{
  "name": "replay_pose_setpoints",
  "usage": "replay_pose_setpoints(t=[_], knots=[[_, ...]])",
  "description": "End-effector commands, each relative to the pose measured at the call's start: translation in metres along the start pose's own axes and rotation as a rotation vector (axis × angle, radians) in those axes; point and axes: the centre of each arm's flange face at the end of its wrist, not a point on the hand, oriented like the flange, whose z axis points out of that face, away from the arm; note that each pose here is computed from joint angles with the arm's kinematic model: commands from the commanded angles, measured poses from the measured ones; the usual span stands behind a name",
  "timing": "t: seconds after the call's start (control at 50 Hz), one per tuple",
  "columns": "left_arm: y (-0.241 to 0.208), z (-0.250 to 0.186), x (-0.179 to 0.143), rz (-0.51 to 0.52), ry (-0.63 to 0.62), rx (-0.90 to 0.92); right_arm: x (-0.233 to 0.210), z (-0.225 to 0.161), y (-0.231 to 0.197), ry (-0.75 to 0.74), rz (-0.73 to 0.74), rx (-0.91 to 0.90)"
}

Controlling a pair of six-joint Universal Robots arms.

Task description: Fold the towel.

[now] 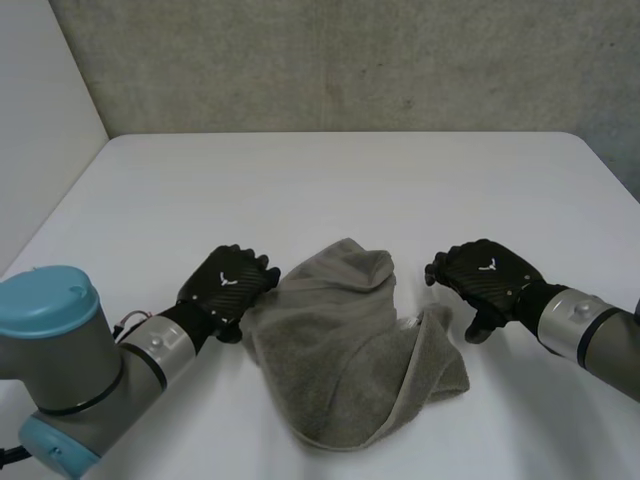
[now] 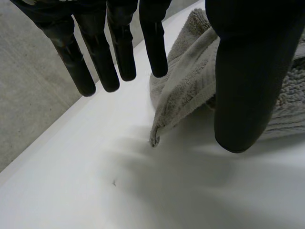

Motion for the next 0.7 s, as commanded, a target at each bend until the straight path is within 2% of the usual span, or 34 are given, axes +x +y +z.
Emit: replay_pose_setpoints(t=[0.02, 0.28, 0.54, 0.64, 0.68, 0.7], knots=[[-0.005, 0.005, 0.004, 0.006, 0.071, 0.053, -0.001, 0.006, 0.009, -0.035, 0.044, -0.04], [0.0, 0.011, 0.008, 0.004, 0.119, 0.061, -0.013, 0.01, 0.009, -0.072, 0.046, -0.042], [-0.001, 0.018, 0.003, 0.014, 0.105, 0.074, -0.017, 0.017, 0.006, -0.093, 0.028, -0.027], [-0.019, 0.029, -0.014, 0.051, 0.059, 0.133, -0.007, 0.024, -0.015, -0.067, -0.011, 0.033], [-0.044, 0.039, -0.034, 0.094, 0.007, 0.211, 0.013, 0.029, -0.048, -0.006, -0.057, 0.119], [-0.044, 0.039, -0.034, 0.094, 0.007, 0.211, 0.013, 0.029, -0.049, -0.005, -0.057, 0.12]])
